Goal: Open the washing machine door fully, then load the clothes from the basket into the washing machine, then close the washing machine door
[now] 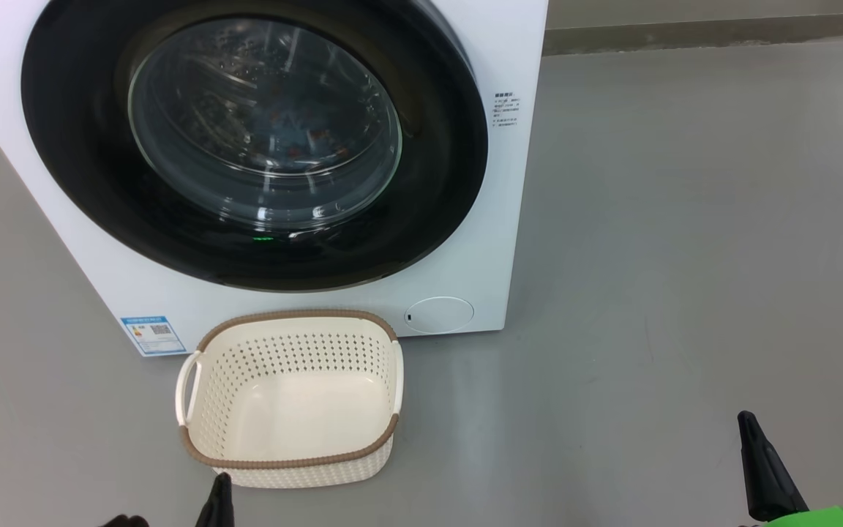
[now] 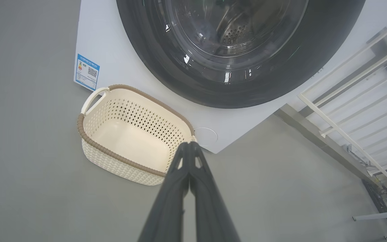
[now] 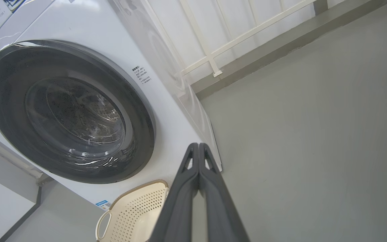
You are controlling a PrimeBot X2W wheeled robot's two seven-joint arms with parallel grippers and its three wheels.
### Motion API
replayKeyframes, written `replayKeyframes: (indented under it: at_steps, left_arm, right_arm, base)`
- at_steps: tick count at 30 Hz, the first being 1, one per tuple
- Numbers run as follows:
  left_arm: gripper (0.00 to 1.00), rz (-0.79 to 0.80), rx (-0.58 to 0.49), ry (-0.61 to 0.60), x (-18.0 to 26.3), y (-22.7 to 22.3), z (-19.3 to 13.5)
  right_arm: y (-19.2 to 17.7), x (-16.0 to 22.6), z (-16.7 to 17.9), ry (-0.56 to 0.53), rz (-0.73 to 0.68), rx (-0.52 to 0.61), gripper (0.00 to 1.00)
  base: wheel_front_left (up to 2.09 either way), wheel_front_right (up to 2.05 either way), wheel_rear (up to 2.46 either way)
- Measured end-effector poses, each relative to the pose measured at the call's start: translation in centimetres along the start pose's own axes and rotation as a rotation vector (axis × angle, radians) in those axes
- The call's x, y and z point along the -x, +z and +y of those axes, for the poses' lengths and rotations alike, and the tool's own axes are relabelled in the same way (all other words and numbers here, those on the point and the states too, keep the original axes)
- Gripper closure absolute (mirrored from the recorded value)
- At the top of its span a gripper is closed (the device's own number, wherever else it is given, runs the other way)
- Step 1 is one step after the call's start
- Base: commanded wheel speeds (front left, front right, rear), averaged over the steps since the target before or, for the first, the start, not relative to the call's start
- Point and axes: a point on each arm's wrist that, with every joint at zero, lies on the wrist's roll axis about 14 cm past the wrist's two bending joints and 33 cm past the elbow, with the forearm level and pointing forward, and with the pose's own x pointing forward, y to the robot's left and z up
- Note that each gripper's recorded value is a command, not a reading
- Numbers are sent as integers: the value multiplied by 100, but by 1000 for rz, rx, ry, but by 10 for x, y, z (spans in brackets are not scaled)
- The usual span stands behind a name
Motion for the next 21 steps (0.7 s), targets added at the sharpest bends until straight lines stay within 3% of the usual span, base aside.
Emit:
replayKeyframes:
  at_steps: [21]
  left_arm:
    - [100,11,221,24,-6,8,8]
  right_arm:
    - [-7,-6,-3,-33,39,-248,100]
  base:
    - [0,0,0]
